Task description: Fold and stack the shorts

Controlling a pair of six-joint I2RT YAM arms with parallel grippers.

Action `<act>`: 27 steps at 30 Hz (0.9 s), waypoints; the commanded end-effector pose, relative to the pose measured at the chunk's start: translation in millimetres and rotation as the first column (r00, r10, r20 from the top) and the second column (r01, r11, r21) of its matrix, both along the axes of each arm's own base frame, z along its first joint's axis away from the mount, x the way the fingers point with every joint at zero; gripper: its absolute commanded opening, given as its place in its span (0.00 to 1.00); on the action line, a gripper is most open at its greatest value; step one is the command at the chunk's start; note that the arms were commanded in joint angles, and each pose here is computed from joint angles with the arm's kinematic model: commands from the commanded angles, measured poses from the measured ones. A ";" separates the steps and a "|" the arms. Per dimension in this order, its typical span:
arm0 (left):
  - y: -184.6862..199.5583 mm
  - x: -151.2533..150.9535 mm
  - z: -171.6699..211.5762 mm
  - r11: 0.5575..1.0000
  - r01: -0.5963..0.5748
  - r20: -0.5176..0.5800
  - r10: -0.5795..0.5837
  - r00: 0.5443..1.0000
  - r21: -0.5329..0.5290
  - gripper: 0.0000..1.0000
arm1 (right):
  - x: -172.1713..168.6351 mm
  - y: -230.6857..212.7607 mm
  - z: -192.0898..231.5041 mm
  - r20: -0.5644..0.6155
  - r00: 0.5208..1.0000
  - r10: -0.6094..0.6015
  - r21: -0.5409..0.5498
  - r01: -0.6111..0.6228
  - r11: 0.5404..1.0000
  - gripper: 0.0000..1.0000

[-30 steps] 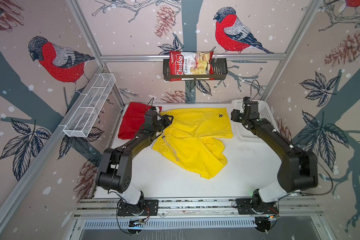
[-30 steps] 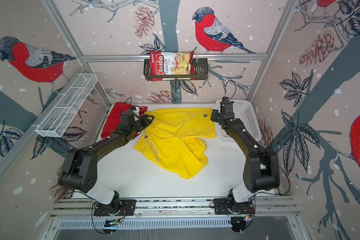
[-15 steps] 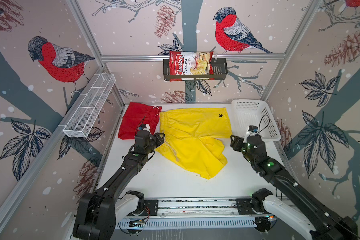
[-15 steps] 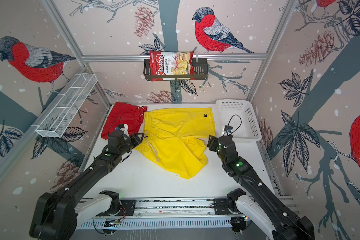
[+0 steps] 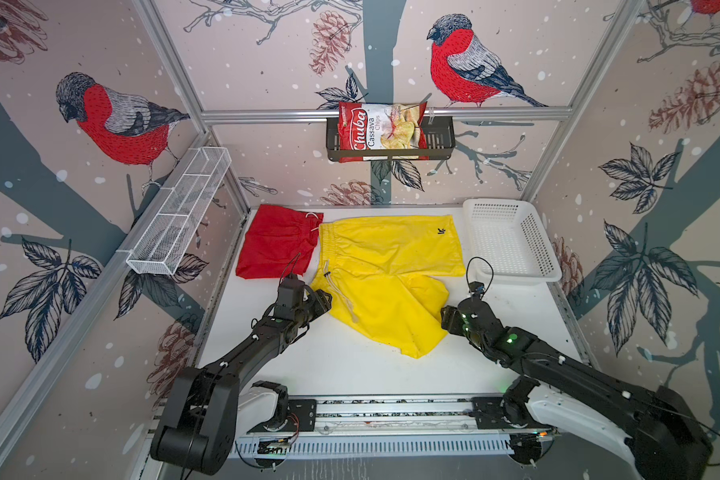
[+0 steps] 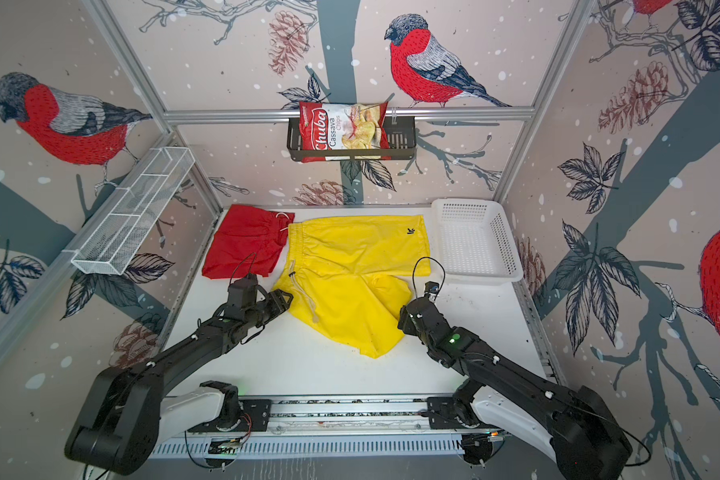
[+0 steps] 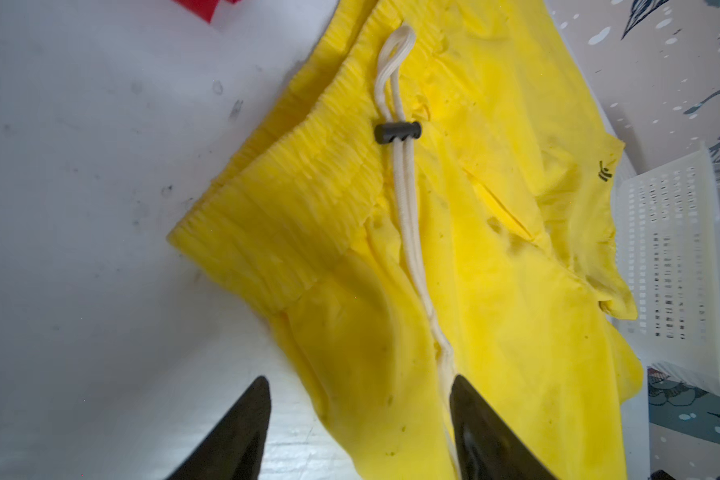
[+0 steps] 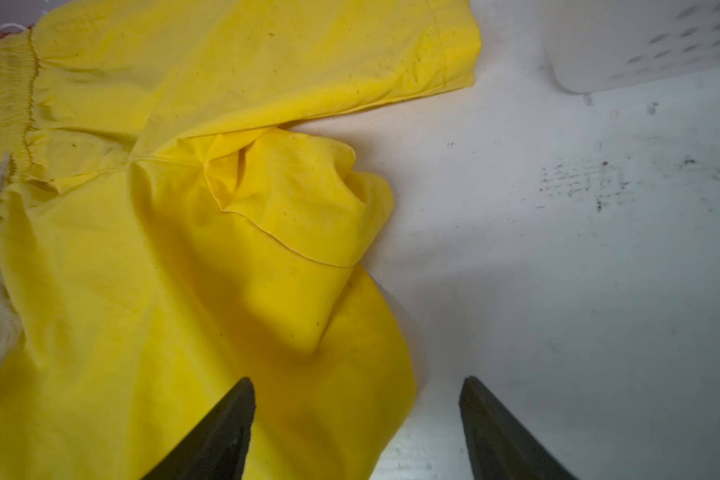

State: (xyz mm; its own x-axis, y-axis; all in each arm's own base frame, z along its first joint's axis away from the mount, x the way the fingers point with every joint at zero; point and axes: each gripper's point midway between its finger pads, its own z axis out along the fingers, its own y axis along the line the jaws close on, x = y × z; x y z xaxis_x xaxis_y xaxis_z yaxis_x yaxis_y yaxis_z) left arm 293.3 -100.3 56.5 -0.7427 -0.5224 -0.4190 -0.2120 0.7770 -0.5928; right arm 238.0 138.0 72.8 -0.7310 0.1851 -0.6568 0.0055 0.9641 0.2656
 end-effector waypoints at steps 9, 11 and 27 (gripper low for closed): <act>0.6 23.8 -9.8 1.000 -0.027 0.007 0.027 1.000 0.014 0.63 | 74.1 23.5 -5.1 -0.069 0.997 0.043 -0.010 -0.043 0.999 0.55; -0.3 27.0 -13.7 1.000 -0.021 -0.006 0.021 1.000 0.014 0.57 | 80.2 31.9 -12.5 -0.097 0.993 0.071 -0.018 -0.073 0.997 0.47; 27.0 26.6 -22.9 0.994 -0.096 -0.030 0.098 0.995 0.047 0.00 | 123.8 -15.6 57.2 -0.014 0.999 -0.043 -0.156 0.041 0.987 0.01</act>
State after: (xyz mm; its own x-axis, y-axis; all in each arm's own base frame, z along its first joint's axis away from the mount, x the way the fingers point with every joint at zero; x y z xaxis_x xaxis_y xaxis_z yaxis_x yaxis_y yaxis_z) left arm 319.4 -81.7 32.8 -0.7210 -0.5700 -0.3939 -0.2946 0.7668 -0.5703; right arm 358.4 148.9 111.2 -0.7547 0.1395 -0.6411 0.0092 0.9793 0.2023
